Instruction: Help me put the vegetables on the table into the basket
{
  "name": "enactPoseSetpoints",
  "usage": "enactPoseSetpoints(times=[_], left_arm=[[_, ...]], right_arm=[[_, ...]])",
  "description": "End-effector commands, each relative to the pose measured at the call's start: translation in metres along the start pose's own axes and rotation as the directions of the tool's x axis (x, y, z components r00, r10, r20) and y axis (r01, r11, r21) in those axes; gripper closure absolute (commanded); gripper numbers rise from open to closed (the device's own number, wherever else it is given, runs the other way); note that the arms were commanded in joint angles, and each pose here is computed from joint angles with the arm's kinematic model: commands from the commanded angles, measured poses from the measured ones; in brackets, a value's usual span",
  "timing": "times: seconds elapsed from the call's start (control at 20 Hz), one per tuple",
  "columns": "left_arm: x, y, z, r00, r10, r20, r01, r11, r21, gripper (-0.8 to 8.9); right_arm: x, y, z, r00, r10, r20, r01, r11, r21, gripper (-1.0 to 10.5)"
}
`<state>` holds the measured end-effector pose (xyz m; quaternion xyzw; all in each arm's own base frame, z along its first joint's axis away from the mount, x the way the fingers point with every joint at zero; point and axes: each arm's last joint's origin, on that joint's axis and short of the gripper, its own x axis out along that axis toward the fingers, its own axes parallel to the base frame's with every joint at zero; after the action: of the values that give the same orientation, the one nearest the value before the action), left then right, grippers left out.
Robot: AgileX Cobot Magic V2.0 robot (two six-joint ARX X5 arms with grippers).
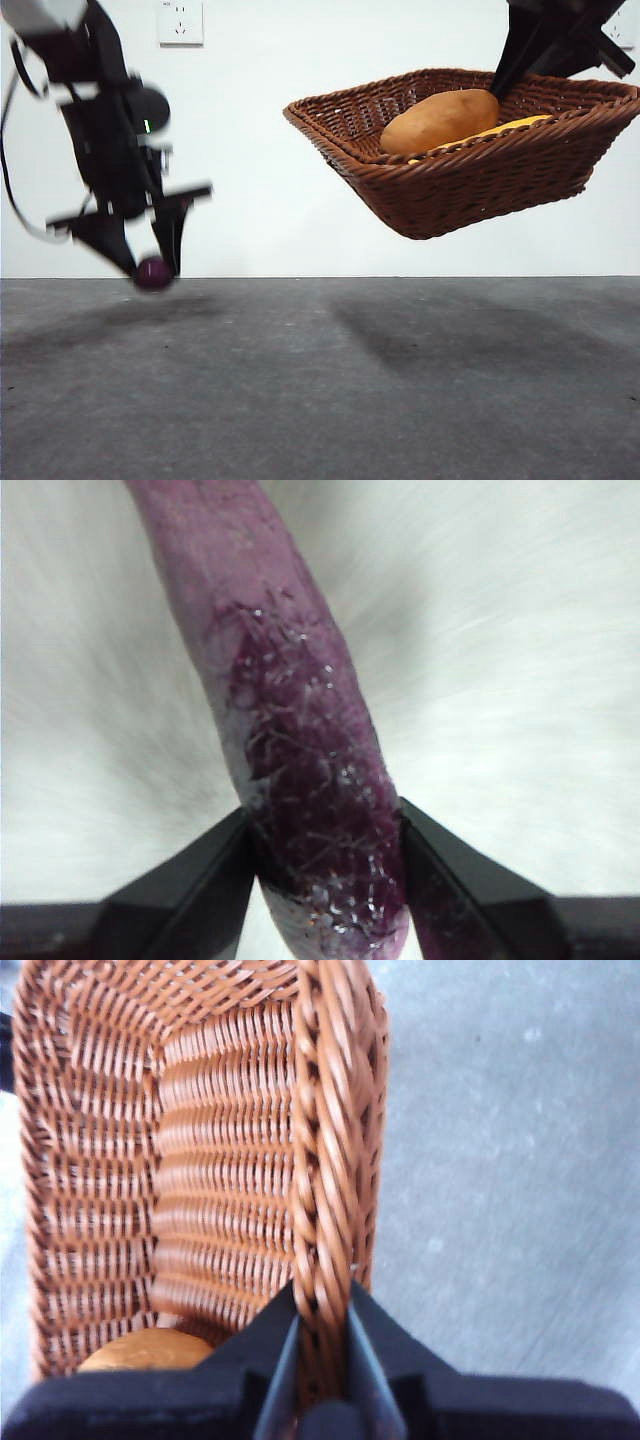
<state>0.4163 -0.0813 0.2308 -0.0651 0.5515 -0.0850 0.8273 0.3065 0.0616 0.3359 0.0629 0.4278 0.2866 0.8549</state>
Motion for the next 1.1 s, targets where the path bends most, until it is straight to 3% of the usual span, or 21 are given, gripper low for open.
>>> enactPoseSetpoints(times=[0.05,0.2,0.35,0.55,0.65,0.9,1.1], left_arm=[[-0.053,-0.005,0.001,0.992,-0.065,0.110,0.052,0.991,0.120,8.21],[-0.127,-0.019,-0.015,0.959,-0.206,0.195,0.156,0.957,0.246,8.21],[-0.177,-0.054,-0.044,0.924,-0.321,0.207,0.224,0.895,0.387,8.21],[-0.188,-0.112,-0.076,0.886,-0.453,0.093,0.348,0.785,0.512,8.22],[-0.177,-0.138,-0.088,0.873,-0.486,0.046,0.392,0.754,0.528,8.22],[-0.116,-0.176,-0.098,0.871,-0.489,-0.045,0.463,0.786,0.410,8.22],[-0.078,-0.190,-0.092,0.848,-0.521,-0.095,0.525,0.804,0.280,8.22]], right_arm=[[0.012,-0.006,-0.009,1.000,0.008,-0.004,-0.008,0.998,0.070,9.6],[0.031,-0.014,-0.022,1.000,0.011,0.011,-0.012,0.988,0.154,9.6],[0.053,-0.012,-0.038,1.000,0.026,0.008,-0.027,0.980,0.199,9.6],[0.074,-0.001,-0.052,0.999,0.030,0.016,-0.032,0.974,0.226,9.6],[0.076,0.000,-0.053,0.999,0.039,0.026,-0.044,0.968,0.246,9.6],[0.077,0.000,-0.053,0.998,0.046,0.030,-0.052,0.969,0.242,9.6],[0.076,0.001,-0.053,0.998,0.048,0.027,-0.053,0.971,0.232,9.6]])
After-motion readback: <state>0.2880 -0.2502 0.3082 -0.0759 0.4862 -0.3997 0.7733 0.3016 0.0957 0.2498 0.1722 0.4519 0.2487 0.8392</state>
